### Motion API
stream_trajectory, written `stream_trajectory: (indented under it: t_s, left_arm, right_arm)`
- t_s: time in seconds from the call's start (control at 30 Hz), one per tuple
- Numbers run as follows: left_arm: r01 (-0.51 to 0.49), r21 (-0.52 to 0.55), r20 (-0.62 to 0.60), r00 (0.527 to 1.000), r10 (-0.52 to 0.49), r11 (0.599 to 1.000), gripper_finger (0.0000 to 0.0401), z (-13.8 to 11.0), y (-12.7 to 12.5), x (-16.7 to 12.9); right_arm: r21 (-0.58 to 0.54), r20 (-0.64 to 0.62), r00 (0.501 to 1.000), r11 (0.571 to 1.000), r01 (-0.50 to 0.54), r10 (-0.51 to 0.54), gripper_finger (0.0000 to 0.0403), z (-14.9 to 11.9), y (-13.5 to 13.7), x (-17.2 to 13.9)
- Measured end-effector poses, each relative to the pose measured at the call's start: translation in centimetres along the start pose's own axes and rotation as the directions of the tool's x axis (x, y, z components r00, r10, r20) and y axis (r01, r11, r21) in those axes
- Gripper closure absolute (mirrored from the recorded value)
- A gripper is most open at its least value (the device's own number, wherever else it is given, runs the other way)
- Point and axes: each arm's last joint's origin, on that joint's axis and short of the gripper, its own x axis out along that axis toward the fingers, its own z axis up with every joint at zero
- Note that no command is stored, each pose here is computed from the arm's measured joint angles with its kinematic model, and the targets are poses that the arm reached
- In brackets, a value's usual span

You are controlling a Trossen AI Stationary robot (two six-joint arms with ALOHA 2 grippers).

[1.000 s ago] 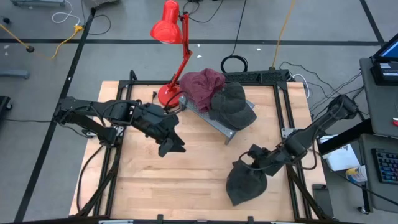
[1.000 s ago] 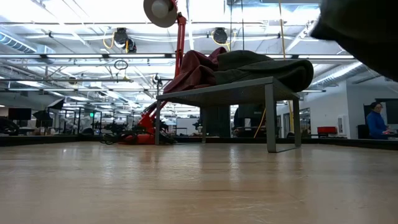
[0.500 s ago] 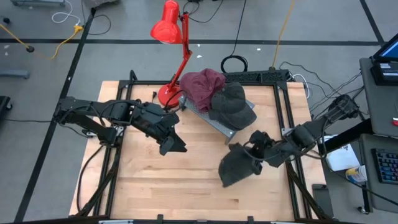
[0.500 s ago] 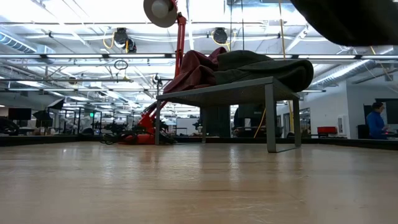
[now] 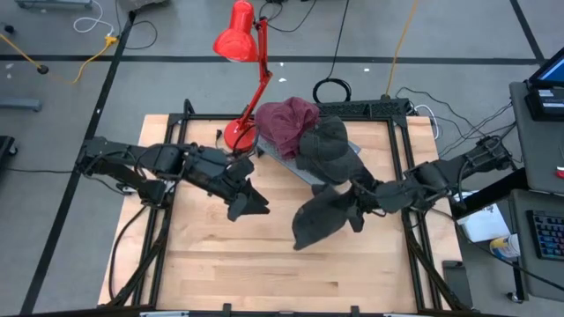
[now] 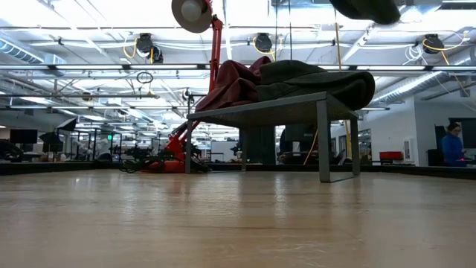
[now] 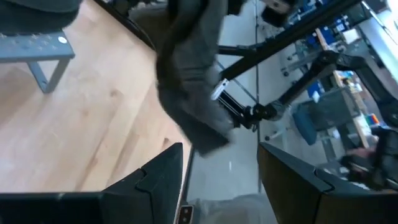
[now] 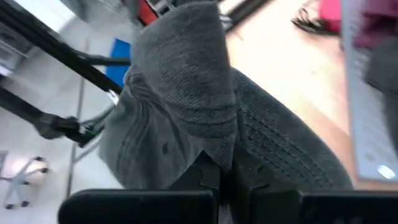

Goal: Pick & Place hat
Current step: Stack the black cap on top of the black cap on the shelf

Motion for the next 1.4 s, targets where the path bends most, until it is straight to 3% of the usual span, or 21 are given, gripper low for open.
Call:
stream_trajectory:
  t_s: [0.17,0.47,0.7,1.03,1.2,1.4]
  left_arm:
    - [-0.024,0.023,0.034,0.999,0.024,0.999,0.0189,-0.4,-0.5,0.1]
    - [-0.015,0.217,0.151,0.988,-0.019,0.976,0.019,-1.3,-2.5,0.2]
    - [-0.074,0.311,0.2,0.98,0.011,0.948,0.019,-2.0,-3.2,0.2]
    - [-0.201,0.426,0.284,0.955,0.08,0.882,0.019,-2.2,-3.3,0.1]
    - [-0.277,0.473,0.333,0.935,0.121,0.836,0.019,-2.0,-3.2,0.1]
    - [-0.421,0.453,0.462,0.865,0.197,0.786,0.019,-1.5,-3.1,-0.2]
  right_arm:
    - [-0.001,0.073,0.996,0.999,-0.051,0.051,0.0403,1.0,0.4,0.4]
    - [0.059,0.295,0.952,0.993,-0.105,0.083,0.0403,4.0,0.4,0.6]
    - [0.092,0.39,0.912,0.981,-0.172,0.124,0.0403,5.5,0.4,0.4]
    - [0.171,0.454,0.882,0.959,-0.227,0.128,0.0403,6.4,0.1,-0.8]
    - [0.214,0.562,0.821,0.939,-0.267,0.106,0.0403,6.9,0.4,-2.5]
    - [0.2,0.622,0.768,0.917,-0.345,0.154,0.0403,7.5,1.0,-3.0]
